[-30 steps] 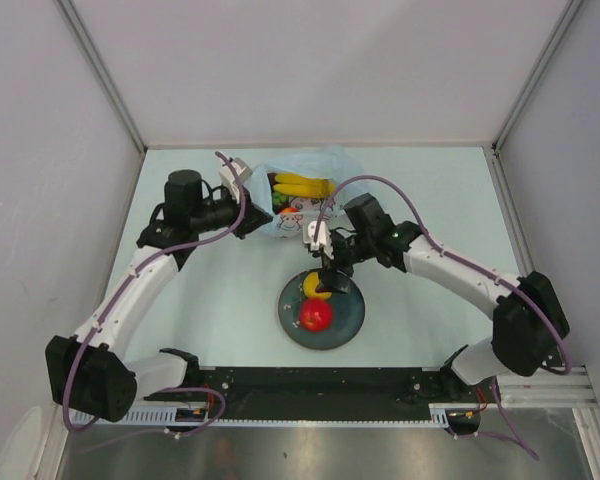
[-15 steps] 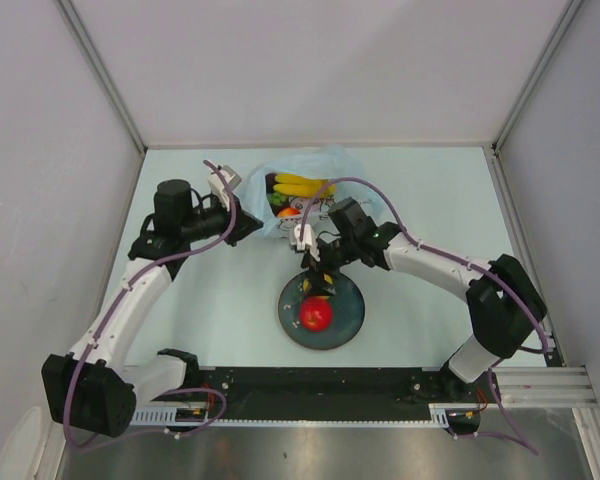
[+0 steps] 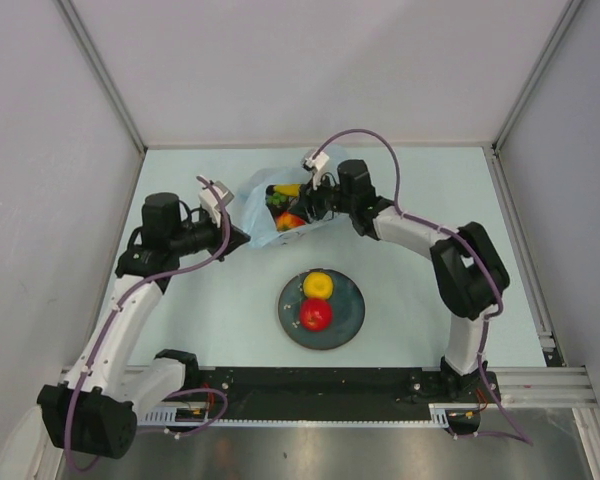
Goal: Take the fake fruits out of the plastic bag
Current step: Take out the fake fruit from the plastic bag.
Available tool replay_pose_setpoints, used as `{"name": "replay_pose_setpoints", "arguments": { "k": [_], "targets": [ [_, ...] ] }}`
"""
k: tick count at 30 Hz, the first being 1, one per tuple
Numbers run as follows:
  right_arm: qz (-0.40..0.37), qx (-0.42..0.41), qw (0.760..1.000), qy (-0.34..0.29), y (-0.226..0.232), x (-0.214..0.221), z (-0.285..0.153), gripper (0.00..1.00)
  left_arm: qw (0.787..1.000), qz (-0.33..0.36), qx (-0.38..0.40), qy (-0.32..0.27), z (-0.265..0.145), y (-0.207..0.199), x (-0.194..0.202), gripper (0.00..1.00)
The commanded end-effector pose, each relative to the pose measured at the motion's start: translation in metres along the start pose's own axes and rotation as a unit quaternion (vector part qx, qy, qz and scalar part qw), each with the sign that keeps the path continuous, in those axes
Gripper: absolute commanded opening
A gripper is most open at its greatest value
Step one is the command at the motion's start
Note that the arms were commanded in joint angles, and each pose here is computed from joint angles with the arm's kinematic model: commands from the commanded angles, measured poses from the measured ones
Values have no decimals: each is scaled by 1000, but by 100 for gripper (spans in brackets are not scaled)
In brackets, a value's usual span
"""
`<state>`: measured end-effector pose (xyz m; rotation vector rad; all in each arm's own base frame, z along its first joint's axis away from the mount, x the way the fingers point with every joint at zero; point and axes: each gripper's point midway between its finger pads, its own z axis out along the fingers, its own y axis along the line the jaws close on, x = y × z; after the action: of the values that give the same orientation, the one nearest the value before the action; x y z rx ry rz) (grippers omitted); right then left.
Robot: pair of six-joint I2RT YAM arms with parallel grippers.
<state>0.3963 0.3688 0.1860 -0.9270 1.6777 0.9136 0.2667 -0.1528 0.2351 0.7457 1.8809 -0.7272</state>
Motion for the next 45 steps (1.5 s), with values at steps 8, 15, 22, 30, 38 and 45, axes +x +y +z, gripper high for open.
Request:
{"name": "replay_pose_setpoints", "arguments": {
  "k": [8,15,22,30,38,45],
  "targets": [
    [-26,22,997,62,48,55,66,47,994,84,-71,25,-41,24,-4,0],
    [-54,129,990,-5,-2,14,73,50,992,80,-65,75,-51,15,24,0],
    [-24,221,975,-30,-50,-2,77,50,985,96,-75,120,-62,14,49,0],
    [-53,229,972,29,-55,31,94,77,989,89,-59,100,-57,10,44,0],
    [-40,215,973,74,-49,60,91,82,990,94,-58,85,-52,14,31,0],
    [-46,206,972,98,-56,80,88,73,992,86,-49,73,-45,15,27,0]
  ]
}}
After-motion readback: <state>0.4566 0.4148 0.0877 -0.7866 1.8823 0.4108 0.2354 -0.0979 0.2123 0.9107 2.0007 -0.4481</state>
